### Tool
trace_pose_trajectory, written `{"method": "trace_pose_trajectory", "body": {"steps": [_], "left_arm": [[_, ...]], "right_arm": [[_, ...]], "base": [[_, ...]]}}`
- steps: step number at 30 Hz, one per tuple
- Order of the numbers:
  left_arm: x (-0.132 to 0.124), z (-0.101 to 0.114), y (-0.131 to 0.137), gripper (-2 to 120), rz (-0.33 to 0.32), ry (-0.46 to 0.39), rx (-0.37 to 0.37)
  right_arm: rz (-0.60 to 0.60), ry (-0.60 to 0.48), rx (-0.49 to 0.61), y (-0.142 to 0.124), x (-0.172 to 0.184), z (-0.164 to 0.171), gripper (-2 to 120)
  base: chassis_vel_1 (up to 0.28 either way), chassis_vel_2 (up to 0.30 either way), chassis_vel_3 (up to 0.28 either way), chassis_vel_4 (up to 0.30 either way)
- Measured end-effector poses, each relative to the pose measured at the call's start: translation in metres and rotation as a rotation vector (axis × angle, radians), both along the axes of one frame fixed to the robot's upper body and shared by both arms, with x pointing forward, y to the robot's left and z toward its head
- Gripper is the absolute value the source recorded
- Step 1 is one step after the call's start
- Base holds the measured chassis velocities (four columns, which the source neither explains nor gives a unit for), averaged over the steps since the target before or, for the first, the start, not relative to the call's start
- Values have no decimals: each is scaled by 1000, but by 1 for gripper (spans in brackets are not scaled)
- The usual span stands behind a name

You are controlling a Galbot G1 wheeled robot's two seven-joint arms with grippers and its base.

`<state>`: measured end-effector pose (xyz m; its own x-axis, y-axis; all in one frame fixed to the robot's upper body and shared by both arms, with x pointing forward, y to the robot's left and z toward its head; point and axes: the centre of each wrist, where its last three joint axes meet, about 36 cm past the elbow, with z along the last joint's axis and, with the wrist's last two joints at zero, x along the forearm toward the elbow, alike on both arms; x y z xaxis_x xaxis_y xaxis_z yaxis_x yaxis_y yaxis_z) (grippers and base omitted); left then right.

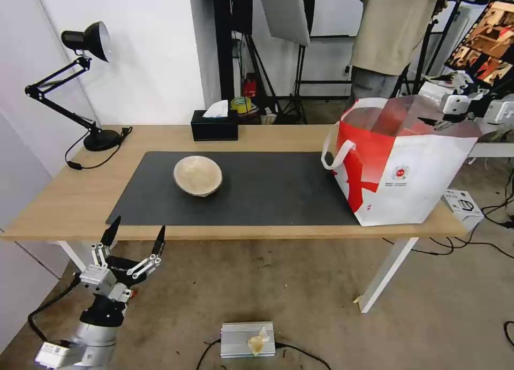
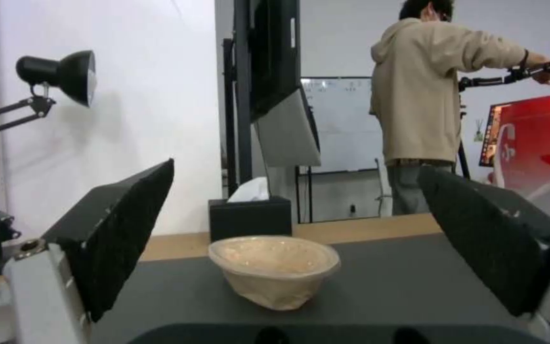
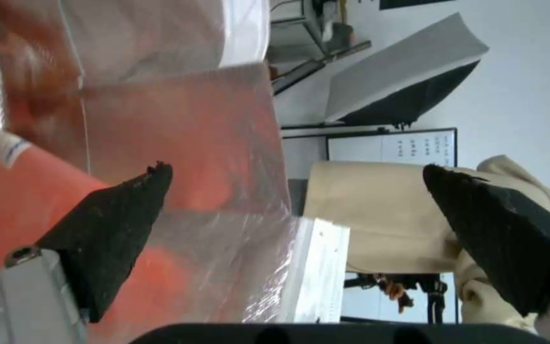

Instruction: Pick up the trash from the table and place it into the takeout bag.

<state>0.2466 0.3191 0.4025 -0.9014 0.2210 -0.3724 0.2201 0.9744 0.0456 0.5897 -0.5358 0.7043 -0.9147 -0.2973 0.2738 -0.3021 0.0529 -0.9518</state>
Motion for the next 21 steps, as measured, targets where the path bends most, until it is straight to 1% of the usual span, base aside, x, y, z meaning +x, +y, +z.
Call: {"method": "trace_pose_trajectory", "body": {"steps": [9, 13, 14, 16, 18, 21], "left_arm": [[1, 0, 0, 100, 0, -2, 0], [1, 3, 0, 100, 0, -10, 2], [1, 3, 0, 100, 0, -10, 2], [2, 8, 1, 100, -1, -17, 8], [2, 9, 1, 100, -2, -18, 9], [0, 13, 3, 100, -1, -19, 15]], "right_arm": [[12, -21, 14, 6, -1, 12, 100], [16, -30, 93, 10, -8, 18, 100], [16, -30, 93, 10, -8, 18, 100], [29, -36, 175, 21, -17, 22, 100], [32, -36, 194, 23, -20, 23, 100], [38, -34, 317, 41, -40, 23, 100]], "base": [[0, 0, 0, 0], [0, 0, 0, 0], [0, 0, 0, 0], [0, 0, 0, 0], [0, 0, 0, 0], [0, 0, 0, 0]]}}
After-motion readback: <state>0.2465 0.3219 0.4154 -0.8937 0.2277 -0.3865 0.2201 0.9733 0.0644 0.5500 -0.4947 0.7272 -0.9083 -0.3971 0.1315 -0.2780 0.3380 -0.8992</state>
